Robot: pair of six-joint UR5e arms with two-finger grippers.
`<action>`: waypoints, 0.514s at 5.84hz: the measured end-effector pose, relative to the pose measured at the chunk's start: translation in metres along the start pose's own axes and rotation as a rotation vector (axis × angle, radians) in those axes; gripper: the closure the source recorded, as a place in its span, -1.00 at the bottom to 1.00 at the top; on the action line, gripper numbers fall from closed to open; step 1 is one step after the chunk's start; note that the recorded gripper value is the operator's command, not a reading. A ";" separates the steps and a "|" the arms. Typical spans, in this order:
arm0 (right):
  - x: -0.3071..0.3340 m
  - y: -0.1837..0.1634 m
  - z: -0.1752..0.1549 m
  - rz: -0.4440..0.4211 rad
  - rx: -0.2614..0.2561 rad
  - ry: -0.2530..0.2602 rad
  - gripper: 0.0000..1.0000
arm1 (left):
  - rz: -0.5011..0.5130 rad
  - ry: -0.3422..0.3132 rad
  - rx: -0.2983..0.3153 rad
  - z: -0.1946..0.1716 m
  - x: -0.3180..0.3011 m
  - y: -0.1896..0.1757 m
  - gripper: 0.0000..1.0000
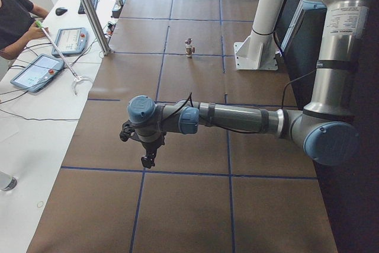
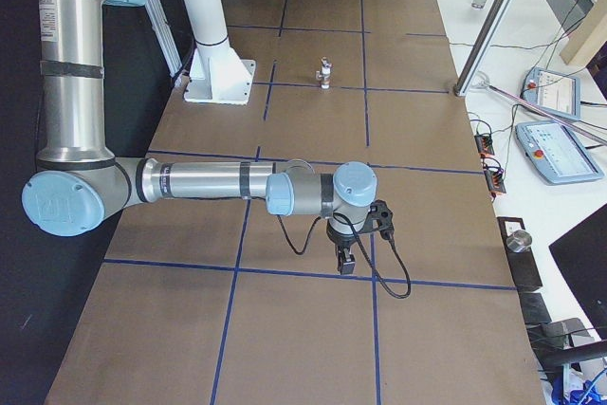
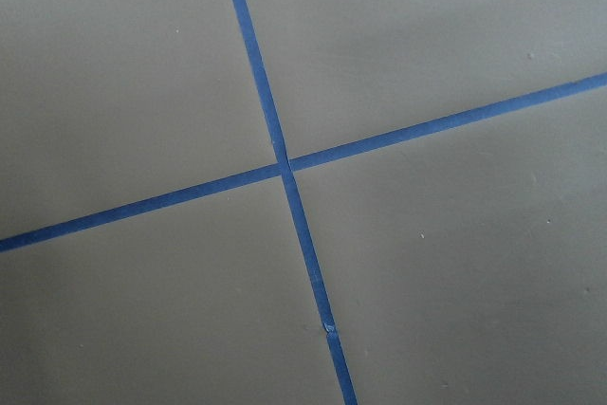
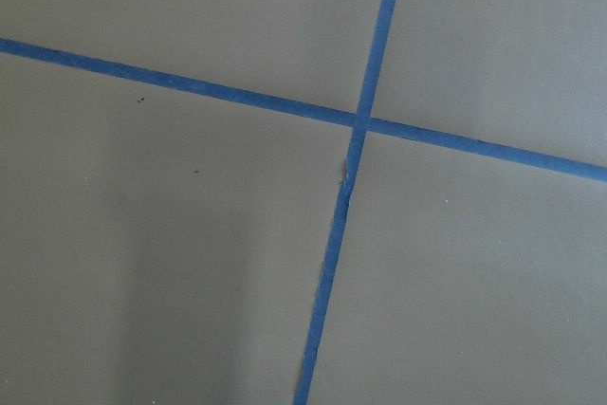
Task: Assemble PPR valve and pipe with both arms
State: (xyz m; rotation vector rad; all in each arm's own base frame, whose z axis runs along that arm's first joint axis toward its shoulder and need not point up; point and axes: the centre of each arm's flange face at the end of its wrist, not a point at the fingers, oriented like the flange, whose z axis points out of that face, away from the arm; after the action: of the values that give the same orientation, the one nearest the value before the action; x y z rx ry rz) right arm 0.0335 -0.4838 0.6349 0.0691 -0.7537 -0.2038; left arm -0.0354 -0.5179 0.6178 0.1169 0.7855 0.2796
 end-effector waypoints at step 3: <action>-0.004 -0.002 0.000 0.002 -0.001 -0.021 -1.00 | 0.030 -0.005 0.012 -0.009 0.017 -0.002 -1.00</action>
State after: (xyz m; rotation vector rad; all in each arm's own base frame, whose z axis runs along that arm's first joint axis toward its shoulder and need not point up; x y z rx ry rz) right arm 0.0307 -0.4847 0.6317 0.0655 -0.7742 -0.2036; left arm -0.0305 -0.5146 0.5996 0.1404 0.7809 0.3033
